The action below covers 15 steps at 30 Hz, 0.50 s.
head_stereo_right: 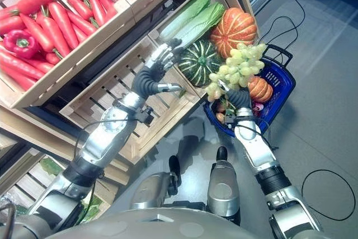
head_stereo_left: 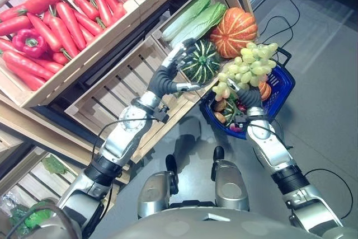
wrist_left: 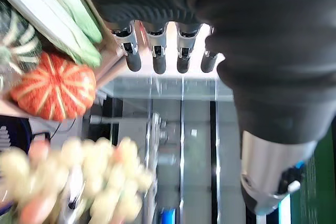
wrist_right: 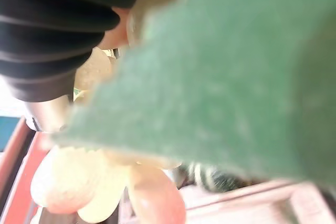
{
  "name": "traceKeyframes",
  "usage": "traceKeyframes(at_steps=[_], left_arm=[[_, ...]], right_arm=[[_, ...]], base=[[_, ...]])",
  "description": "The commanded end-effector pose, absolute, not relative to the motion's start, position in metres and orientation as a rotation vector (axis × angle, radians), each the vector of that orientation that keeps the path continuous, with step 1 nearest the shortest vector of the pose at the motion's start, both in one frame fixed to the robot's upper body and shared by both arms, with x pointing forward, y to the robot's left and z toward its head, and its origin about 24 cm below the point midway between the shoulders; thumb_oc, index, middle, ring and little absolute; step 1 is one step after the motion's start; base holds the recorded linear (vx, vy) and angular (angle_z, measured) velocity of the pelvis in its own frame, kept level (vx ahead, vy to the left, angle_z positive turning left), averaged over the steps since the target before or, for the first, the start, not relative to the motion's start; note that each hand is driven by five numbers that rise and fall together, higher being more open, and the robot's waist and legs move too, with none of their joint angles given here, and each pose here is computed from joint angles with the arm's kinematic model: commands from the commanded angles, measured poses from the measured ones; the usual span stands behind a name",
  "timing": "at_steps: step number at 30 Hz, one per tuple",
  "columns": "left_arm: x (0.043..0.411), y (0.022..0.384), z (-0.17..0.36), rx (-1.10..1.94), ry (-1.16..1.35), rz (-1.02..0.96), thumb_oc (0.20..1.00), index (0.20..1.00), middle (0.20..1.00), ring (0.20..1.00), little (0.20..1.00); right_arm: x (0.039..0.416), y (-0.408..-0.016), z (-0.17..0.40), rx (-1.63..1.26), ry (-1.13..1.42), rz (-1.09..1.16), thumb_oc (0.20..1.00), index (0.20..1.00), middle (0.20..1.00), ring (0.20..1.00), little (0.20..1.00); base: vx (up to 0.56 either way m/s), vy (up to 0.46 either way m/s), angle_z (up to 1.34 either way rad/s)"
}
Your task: Pick up fruits and vegetables into the basket
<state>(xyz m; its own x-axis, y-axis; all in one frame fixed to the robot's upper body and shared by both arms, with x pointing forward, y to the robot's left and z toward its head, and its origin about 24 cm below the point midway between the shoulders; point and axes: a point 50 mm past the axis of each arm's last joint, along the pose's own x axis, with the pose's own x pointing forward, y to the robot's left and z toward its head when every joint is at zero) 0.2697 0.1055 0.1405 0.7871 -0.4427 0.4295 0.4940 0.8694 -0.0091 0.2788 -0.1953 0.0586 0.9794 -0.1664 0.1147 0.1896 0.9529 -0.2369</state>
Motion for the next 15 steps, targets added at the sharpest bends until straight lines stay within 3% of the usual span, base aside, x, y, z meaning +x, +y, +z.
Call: traceKeyframes(at_steps=[1, 7, 15], left_arm=[[0.259, 0.112, 0.166, -0.269, -0.576, -0.549, 1.000, 1.000, 1.000, 1.000, 1.000], [0.261, 0.105, 0.133, -0.207, -0.364, -0.667, 1.000, 1.000, 1.000, 1.000, 1.000], [0.244, 0.113, 0.046, -0.282, 0.130, -0.816, 1.000, 1.000, 1.000, 1.000, 1.000]], right_arm=[[0.284, -0.201, 0.102, -0.163, -0.336, -0.219, 0.200, 0.200, 0.200, 0.200, 0.200], [0.292, -0.228, 0.106, -0.101, -0.310, -0.275, 0.200, 0.200, 0.200, 0.200, 0.200], [0.307, -0.271, 0.107, 0.126, -0.227, -0.291, 0.200, 0.200, 0.200, 0.200, 0.200]], base=[[-0.15, -0.077, 0.05], [-0.11, -0.063, 0.04], [-0.06, -0.042, -0.01]])
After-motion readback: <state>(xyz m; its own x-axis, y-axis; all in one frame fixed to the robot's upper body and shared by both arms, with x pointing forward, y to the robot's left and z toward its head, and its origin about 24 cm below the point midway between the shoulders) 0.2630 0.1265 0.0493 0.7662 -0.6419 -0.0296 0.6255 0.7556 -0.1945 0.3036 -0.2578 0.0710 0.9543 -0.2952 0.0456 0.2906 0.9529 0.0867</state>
